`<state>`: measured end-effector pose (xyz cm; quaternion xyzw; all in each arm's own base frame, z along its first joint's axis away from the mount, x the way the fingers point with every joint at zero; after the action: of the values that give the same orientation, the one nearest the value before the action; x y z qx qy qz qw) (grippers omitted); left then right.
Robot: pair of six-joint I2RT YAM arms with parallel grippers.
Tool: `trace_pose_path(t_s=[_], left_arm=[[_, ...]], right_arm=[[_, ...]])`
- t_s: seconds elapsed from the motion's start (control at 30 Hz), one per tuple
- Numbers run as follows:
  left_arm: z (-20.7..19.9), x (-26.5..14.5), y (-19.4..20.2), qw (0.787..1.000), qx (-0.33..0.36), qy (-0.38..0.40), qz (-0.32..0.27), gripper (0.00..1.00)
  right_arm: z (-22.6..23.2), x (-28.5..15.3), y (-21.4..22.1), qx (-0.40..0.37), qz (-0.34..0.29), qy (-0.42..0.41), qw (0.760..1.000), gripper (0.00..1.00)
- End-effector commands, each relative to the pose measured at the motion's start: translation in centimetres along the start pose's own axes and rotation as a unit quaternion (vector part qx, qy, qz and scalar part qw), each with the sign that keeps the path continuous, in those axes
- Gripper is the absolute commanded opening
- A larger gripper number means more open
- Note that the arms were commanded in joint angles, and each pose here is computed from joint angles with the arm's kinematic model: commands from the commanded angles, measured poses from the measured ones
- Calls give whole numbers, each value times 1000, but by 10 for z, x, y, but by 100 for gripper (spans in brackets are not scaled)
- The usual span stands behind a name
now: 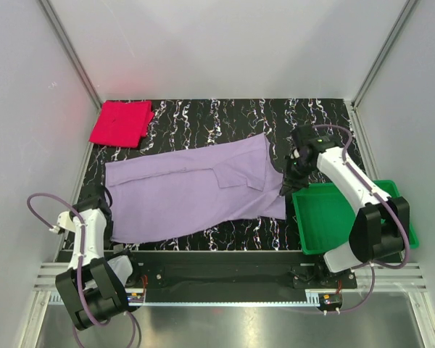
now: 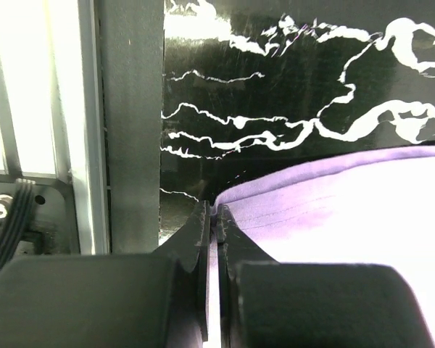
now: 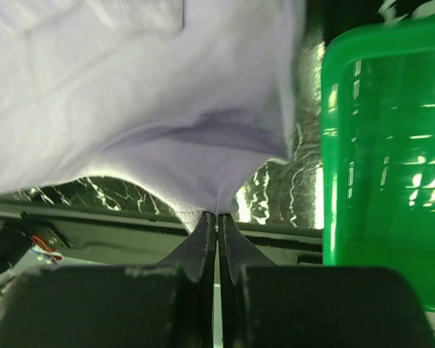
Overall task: Fold and stack the t-shirts
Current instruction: Fold the tshirt
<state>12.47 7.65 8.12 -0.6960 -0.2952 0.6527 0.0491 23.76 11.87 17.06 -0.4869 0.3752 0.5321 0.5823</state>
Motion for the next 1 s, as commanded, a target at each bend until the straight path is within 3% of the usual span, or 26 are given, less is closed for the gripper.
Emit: trace_pose_path(t_s=[0.0,0.5,0.67,0.97], left_arm=[[-10,-10,-19,999,12,8,-41,0],[-79,-35,-29,994,79,32,-72,0],[-105,-34,-18,987,132,-12,-95,4],[-152,-34,-10,984,148,-35,-93,6]], right_arm=[[-6,-22,-13,-18,-50,6,999,0],[-9,-30,-100,-3,-106,-10,994,0],[-8,-27,-132,0,-120,-6,993,0],[-7,-6,-168,-1,-118,-13,993,0]])
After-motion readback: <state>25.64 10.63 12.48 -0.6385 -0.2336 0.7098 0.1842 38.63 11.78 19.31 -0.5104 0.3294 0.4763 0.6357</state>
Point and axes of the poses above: each gripper's point midway between its finger pads, its own x axis out along the fingers, its own z axis along the line the jaws close on, y = z × x, the point moved 5 cm from there along -x, back along the fingers, and after that the axes turned 14 degrees about -x, right-handed, at the moved point
